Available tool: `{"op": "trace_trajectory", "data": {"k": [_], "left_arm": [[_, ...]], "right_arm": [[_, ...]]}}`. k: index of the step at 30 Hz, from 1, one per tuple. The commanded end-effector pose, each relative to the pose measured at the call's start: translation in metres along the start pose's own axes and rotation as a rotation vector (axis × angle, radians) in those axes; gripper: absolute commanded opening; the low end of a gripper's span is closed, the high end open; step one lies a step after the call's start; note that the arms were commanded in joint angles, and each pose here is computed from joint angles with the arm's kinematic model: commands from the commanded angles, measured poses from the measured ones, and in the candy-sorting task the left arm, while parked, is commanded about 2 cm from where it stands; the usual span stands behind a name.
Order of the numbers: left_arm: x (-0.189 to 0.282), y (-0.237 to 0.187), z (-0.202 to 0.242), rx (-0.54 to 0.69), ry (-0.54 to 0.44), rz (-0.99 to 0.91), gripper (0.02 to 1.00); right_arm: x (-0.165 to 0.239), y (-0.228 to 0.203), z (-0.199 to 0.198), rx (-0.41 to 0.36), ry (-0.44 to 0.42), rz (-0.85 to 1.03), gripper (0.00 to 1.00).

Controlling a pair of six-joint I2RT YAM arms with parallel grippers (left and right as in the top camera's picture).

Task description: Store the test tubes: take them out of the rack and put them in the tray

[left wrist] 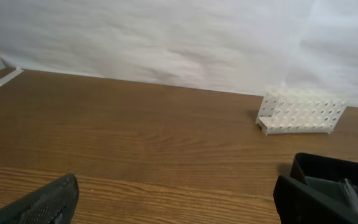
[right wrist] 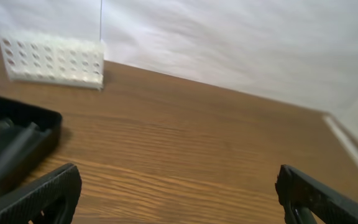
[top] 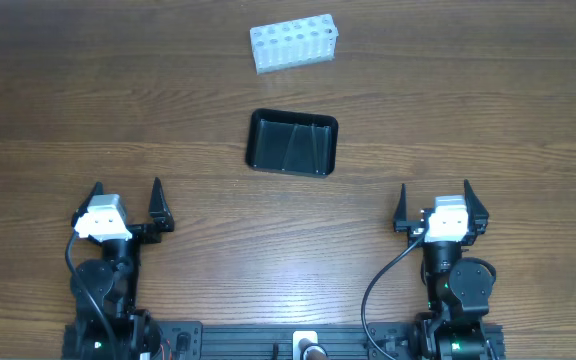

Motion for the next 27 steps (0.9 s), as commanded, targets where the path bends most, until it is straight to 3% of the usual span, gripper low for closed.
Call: {"op": "trace_trajectory", "data": {"k": [1,27], "left_arm": [[0.0001,-0.0011,-0.0009,-0.015,-0.008,-0.001,0.998],[0.0001,-0.0011,-0.0009,-0.015,-0.008,-0.001,0.998]], "right_arm": [[0.0001,-0.0015,-0.0029,-0.168,-0.009,-0.001,0.991],[0.0001,-0.0014,-0.0038,-0.169,-0.014,-0.001,0.993]]}}
Point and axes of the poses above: each gripper's point midway between its finger pads, its own x axis back along the fingers, its own z axis along the line the jaws close on, y = z × x, the point moved 4 cm from there along x, back along the fingers, and after that the axes turned 13 degrees about -x, right-handed, at the moved point
